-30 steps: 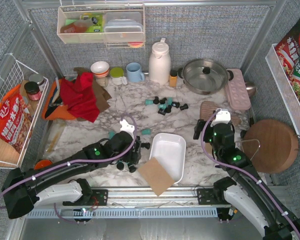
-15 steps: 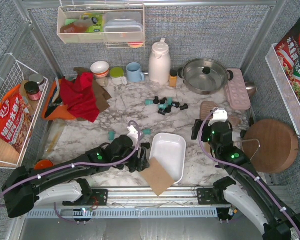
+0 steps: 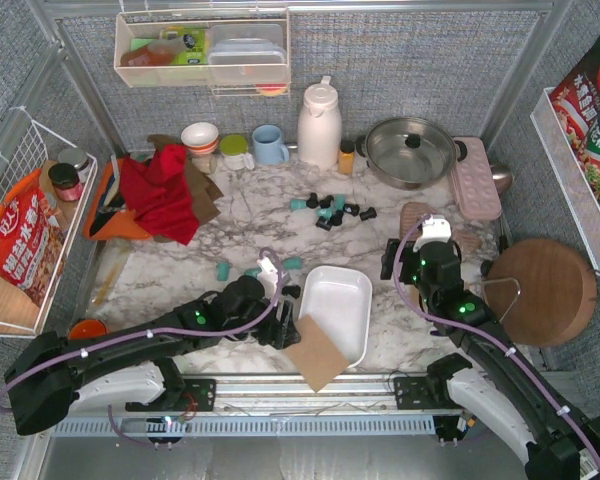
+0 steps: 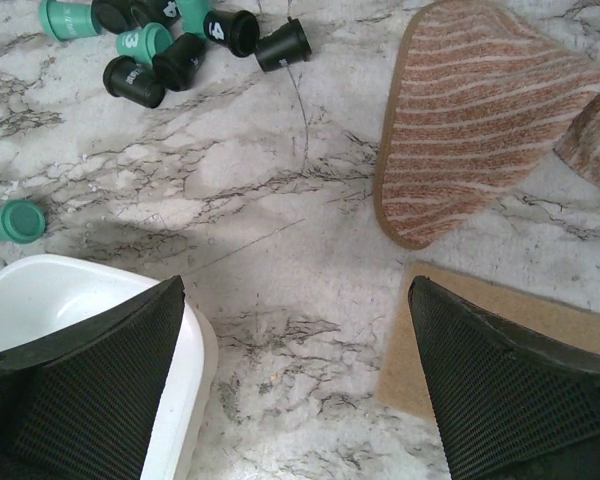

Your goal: Mix the coffee capsules in the storage basket

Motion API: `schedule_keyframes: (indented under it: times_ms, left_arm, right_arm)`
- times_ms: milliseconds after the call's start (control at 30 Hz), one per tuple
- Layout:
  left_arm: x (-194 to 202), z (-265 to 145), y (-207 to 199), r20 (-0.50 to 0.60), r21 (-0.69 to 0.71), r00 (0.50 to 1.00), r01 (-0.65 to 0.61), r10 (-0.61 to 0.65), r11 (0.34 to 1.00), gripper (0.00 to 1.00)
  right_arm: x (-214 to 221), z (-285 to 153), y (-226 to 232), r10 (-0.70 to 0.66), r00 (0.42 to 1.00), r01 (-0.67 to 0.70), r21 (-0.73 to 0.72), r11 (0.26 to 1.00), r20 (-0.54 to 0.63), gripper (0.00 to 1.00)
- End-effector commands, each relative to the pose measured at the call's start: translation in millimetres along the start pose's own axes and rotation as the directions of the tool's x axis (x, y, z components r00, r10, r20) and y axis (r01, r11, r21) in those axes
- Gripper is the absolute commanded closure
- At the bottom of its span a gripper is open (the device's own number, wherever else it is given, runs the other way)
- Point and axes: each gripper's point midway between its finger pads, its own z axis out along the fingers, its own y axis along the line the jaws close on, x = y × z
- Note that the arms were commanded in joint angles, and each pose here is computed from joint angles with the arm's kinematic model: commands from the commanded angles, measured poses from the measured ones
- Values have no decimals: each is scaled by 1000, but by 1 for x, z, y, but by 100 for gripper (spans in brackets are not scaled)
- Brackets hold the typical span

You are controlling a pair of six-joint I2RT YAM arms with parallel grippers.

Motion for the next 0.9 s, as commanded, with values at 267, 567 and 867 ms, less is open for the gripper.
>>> schedule_keyframes:
  times_ms: [267, 567, 867]
  left_arm:
    - [-5, 9, -4, 32, 35, 999, 2, -3, 999, 34]
    - [-10, 5, 6, 83, -19, 997, 11, -9, 1000, 88]
    - [-41, -14, -1, 175, -47, 984, -6, 15, 999, 100]
  right_arm:
    - [-6, 3, 2, -1, 1000, 1, -2, 1000, 16, 1]
    - [-6, 3, 1, -2, 1000, 2, 7, 1000, 13, 1]
    - [-7, 2, 0, -2, 1000, 2, 12, 1000, 16, 1]
